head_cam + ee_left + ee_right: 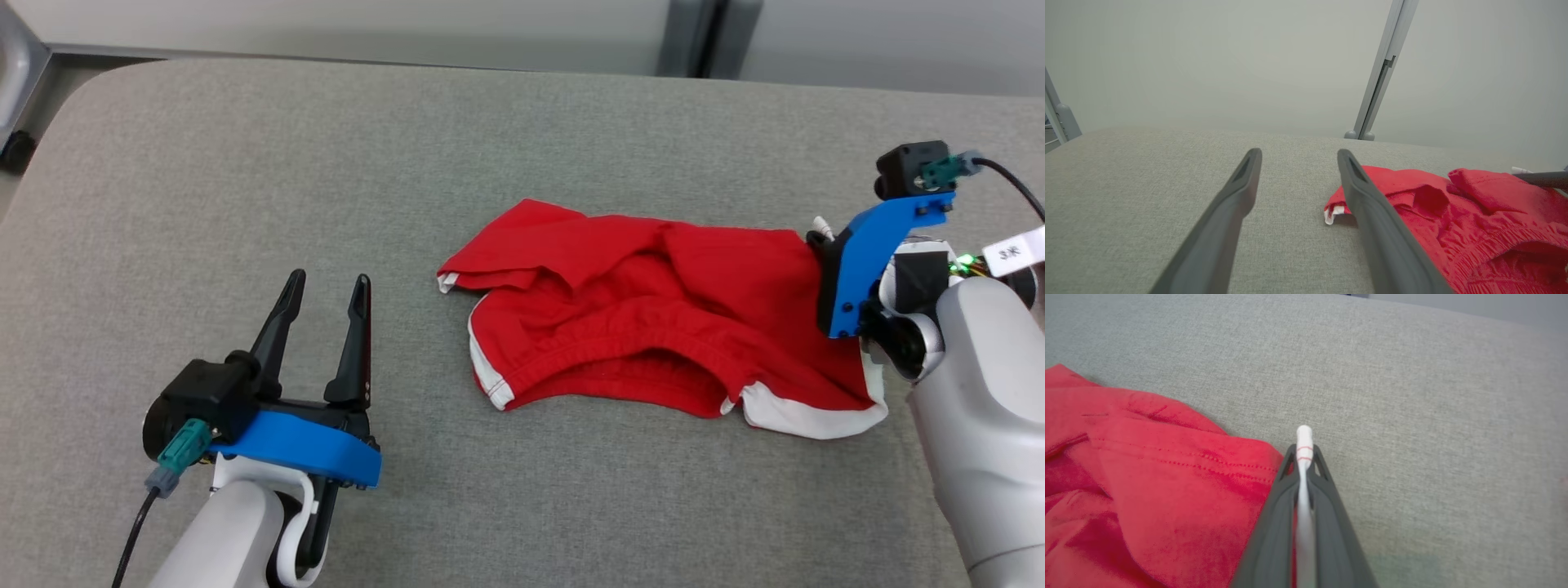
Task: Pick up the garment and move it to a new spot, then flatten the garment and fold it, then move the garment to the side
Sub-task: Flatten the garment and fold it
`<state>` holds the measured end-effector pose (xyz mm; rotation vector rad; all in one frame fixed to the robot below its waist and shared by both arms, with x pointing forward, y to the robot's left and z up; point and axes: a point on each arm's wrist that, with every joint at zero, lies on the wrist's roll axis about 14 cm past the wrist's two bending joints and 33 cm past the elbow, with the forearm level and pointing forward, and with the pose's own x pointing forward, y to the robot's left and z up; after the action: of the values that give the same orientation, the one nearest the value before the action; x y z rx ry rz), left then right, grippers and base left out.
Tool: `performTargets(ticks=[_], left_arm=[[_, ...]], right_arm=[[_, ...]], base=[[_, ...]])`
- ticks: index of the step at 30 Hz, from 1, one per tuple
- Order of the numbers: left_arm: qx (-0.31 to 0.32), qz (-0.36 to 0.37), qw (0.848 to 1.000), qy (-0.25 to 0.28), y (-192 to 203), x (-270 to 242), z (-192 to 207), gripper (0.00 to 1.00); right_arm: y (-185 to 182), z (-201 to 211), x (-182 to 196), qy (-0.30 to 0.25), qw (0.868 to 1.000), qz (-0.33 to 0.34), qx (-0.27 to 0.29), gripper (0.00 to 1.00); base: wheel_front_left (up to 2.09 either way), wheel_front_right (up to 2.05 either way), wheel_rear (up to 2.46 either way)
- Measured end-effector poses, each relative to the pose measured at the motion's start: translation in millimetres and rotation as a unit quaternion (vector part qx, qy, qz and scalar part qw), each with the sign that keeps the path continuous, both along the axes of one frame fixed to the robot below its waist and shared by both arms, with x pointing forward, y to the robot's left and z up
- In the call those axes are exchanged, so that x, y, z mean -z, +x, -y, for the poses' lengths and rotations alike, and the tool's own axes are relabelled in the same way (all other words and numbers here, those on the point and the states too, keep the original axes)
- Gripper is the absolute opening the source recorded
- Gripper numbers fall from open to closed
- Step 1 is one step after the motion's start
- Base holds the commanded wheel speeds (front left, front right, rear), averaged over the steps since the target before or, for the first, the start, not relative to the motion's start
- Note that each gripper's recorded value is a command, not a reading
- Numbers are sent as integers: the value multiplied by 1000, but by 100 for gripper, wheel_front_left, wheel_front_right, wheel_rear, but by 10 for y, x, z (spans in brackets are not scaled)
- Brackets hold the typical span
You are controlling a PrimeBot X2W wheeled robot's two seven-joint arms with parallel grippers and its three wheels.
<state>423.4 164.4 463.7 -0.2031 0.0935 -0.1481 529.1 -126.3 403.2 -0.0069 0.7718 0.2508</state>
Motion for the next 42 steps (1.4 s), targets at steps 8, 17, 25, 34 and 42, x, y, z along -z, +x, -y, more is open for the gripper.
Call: performTargets(ticks=[8,17,25,34,42], left_arm=[[15,15,1000,-4,1,-110,111,100],[31,19,999,-6,-71,-159,235,100],[35,20,999,-8,-162,-190,270,100],[50,4,999,-16,-327,-117,401,100],[213,-53,975,-13,-532,147,1309,100]], right_arm=[[-296,871,-250,1,992,71,108,0],[-990,1136,-276,25,976,107,187,100],[-1105,1040,-964,0,943,293,161,100],[-1447,898,-924,-1,932,334,141,100],[-1511,948,-793,9,937,313,156,100]], base=[[0,0,0],[0,0,0],[0,0,0],[0,0,0],[0,0,0]])
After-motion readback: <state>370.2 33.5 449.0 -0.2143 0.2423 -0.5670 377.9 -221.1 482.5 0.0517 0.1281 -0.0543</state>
